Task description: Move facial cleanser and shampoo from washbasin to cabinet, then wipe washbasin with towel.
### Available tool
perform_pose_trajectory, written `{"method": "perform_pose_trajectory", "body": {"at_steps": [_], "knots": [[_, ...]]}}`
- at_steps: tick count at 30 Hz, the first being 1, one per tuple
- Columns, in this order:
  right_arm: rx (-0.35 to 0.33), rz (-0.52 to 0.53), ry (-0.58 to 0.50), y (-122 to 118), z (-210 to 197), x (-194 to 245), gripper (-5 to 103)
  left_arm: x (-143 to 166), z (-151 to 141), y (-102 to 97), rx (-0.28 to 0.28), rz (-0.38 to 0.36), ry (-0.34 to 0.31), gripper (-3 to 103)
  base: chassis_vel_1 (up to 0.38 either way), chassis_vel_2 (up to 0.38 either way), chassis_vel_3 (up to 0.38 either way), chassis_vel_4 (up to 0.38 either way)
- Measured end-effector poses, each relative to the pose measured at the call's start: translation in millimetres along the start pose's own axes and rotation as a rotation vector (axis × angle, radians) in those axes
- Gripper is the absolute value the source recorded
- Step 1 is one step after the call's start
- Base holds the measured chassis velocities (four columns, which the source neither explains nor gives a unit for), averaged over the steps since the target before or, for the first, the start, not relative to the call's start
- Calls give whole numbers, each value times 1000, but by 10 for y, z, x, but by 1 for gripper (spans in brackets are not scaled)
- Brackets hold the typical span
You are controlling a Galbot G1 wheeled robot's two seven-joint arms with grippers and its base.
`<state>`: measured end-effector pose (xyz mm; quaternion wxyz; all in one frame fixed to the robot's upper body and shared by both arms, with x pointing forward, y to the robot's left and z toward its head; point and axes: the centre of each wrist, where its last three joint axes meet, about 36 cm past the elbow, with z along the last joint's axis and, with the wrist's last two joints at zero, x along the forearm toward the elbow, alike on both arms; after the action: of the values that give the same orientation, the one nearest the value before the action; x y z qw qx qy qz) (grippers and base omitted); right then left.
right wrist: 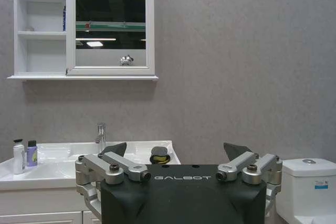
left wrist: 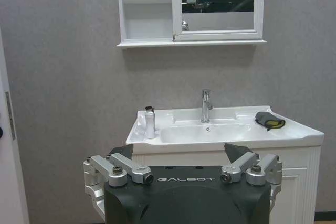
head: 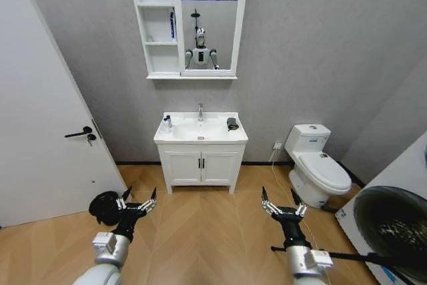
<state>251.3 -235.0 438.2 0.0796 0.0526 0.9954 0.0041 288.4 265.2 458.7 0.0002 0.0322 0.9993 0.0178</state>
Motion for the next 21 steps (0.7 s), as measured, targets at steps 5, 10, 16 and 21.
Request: {"method": "perform_pose_trajectory", "body": {"at_steps": [5,10,16,21], "knots": [[8,-2,3,5,11,43,100,-20,34,5,0,1,3,97,-241,235,257,-245],[4,1,4,15,5,73,100,-48,95,4,-5,4,13,97,-283,286,294,-284],[1,0,7,34,15,91,100,-73,173,1,-10,9,25,97,-347,330,344,-341],[2,0,7,33,30,81,100,-113,237,-5,-9,12,36,97,-371,364,370,-376]]}}
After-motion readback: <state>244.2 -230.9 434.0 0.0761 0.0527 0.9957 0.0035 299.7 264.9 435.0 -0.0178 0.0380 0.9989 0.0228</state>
